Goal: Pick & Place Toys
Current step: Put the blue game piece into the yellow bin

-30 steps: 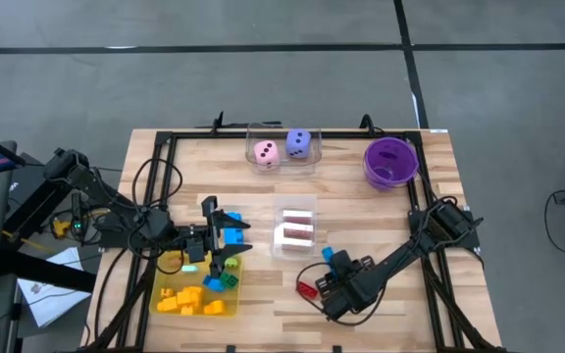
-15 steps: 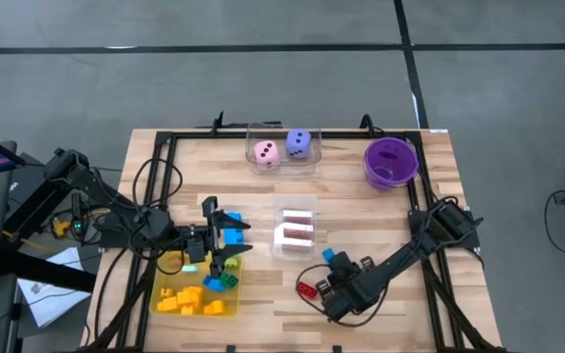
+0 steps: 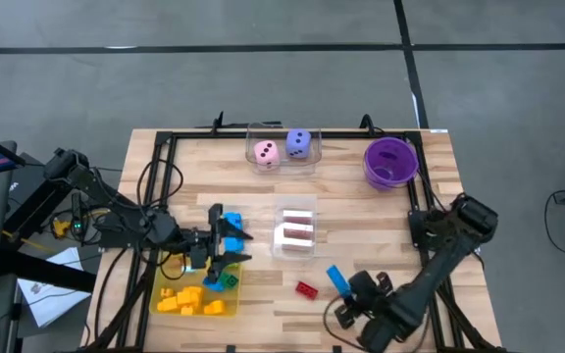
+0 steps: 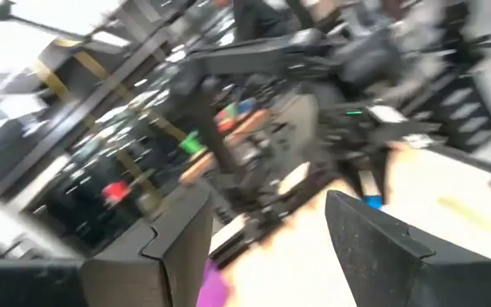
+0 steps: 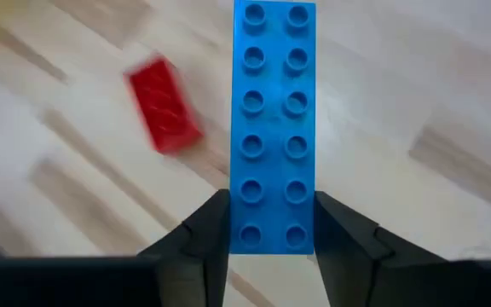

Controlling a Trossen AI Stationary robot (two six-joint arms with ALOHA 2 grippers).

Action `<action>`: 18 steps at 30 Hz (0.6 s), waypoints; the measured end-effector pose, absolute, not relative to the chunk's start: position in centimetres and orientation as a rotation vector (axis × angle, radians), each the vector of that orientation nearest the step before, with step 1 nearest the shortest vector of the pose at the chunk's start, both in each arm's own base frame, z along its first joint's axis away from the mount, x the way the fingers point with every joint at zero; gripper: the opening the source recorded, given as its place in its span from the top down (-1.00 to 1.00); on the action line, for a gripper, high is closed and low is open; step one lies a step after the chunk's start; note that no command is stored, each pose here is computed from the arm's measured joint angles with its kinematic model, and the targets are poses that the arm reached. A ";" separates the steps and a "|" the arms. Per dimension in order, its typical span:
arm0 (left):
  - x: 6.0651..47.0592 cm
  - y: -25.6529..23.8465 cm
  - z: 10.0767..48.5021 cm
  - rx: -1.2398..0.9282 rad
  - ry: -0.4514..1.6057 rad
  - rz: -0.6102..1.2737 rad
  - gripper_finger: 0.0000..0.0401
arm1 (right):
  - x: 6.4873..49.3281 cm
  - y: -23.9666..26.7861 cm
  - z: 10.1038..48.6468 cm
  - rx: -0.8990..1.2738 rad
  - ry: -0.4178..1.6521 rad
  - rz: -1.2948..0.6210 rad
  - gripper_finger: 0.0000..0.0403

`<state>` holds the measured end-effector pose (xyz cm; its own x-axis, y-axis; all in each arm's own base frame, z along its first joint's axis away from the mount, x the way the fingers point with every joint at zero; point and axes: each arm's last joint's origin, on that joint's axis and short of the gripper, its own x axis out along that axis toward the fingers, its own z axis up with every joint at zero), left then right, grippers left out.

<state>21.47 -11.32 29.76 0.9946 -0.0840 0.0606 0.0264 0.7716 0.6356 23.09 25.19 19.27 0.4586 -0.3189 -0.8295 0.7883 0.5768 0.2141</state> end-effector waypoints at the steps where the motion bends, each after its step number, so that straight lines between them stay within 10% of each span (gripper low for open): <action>1: 21.5 -11.4 29.7 0.692 -0.090 -0.093 -0.10 | 22.8 25.4 19.7 0.642 0.800 -0.727 0.36; 18: 23.6 -13.1 27.3 0.876 -0.125 -0.214 -0.11 | 24.7 23.1 27.3 0.490 0.584 -0.401 0.36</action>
